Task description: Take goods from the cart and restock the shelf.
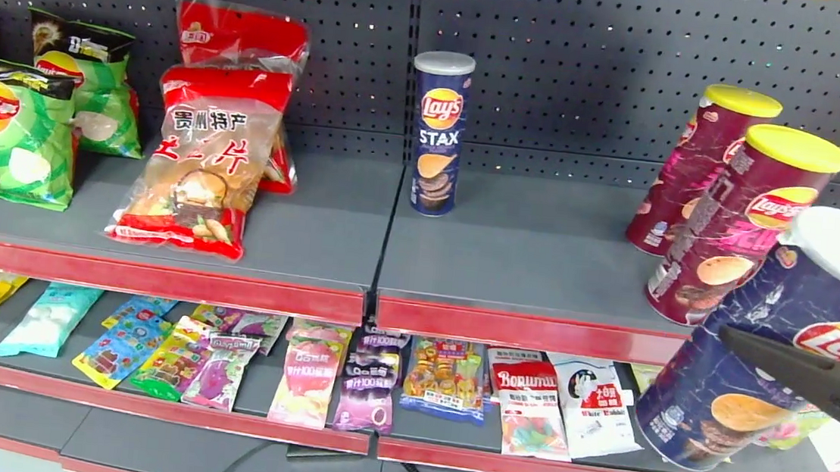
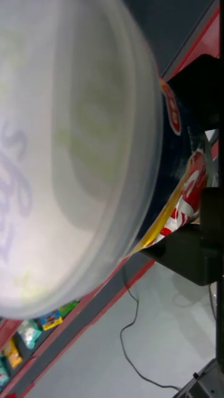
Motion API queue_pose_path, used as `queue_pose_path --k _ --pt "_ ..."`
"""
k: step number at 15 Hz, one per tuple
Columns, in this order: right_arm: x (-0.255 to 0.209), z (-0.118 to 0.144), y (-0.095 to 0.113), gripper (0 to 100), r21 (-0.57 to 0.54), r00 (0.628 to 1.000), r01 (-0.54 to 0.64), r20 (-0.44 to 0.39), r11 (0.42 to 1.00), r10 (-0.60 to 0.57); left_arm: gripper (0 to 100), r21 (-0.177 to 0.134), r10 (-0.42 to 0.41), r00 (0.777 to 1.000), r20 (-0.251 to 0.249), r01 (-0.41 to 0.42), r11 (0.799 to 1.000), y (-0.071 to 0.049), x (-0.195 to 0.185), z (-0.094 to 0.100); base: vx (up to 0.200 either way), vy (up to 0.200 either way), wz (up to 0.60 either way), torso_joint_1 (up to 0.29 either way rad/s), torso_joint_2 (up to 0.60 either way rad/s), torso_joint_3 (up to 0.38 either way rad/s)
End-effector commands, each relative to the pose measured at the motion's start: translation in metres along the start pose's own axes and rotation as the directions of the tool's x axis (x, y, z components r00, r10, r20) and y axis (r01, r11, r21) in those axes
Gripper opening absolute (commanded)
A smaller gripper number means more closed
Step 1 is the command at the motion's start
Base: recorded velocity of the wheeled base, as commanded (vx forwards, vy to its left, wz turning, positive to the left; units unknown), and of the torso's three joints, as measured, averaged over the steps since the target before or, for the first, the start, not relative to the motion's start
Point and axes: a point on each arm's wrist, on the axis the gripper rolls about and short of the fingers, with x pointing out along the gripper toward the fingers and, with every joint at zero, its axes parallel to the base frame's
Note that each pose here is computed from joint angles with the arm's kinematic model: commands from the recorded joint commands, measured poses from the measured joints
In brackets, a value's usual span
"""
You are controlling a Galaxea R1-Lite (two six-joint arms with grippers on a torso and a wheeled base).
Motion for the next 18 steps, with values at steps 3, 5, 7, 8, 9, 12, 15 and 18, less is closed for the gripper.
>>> queue_pose_path --k 3,5,7,8,9,12,15,18 --pt "0.0011 -0.0012 0.0001 0 0.000 1.000 0.000 -0.002 1.000 0.000 100 0.000 0.001 1.000 -0.002 -0.001 1.000 -0.0001 0.0002 -0.0004 0.000 0.200 0.00 0.009 0.01 -0.001" --pt "0.0011 -0.0016 0.0001 0 0.000 1.000 0.000 -0.004 1.000 0.000 100 0.005 0.002 1.000 -0.004 -0.002 1.000 -0.0004 0.0002 -0.0013 0.000 0.000 0.00 0.000 0.00 0.000" --pt "0.0011 -0.0016 0.0001 0 0.000 1.000 0.000 -0.004 1.000 0.000 100 0.011 0.006 1.000 -0.004 -0.006 1.000 -0.0003 0.0000 -0.0013 0.000 0.000 0.00 0.000 0.00 0.000" --pt "0.0015 -0.0018 0.0001 0 0.000 1.000 0.000 -0.006 1.000 0.000 100 0.012 0.004 1.000 -0.003 -0.004 1.000 -0.0003 0.0000 -0.0013 0.000 0.000 0.00 0.000 0.00 0.000" --pt "0.0015 -0.0018 0.0001 0 0.000 1.000 0.000 -0.006 1.000 0.000 100 0.013 0.005 1.000 -0.005 -0.005 1.000 -0.0003 0.0002 -0.0013 0.000 0.000 0.00 0.000 0.00 0.000" --pt "0.0015 -0.0013 0.0000 0 0.000 1.000 0.000 -0.004 1.000 0.000 100 0.013 0.008 1.000 -0.006 -0.008 1.000 -0.0001 0.0003 -0.0009 0.133 0.000 0.00 0.000 0.00 0.002" --pt "0.0015 -0.0013 0.0000 0 0.000 1.000 0.000 -0.004 1.000 0.000 100 0.012 0.007 1.000 -0.004 -0.007 1.000 -0.0001 0.0001 -0.0009 0.200 0.000 0.00 -0.006 0.00 0.006" --pt "0.0020 0.0002 -0.0002 0 0.000 1.000 0.001 -0.001 1.000 -0.001 100 0.012 0.008 1.000 -0.003 -0.008 1.000 0.0000 0.0000 -0.0005 0.000 0.000 0.00 0.000 0.00 0.000"
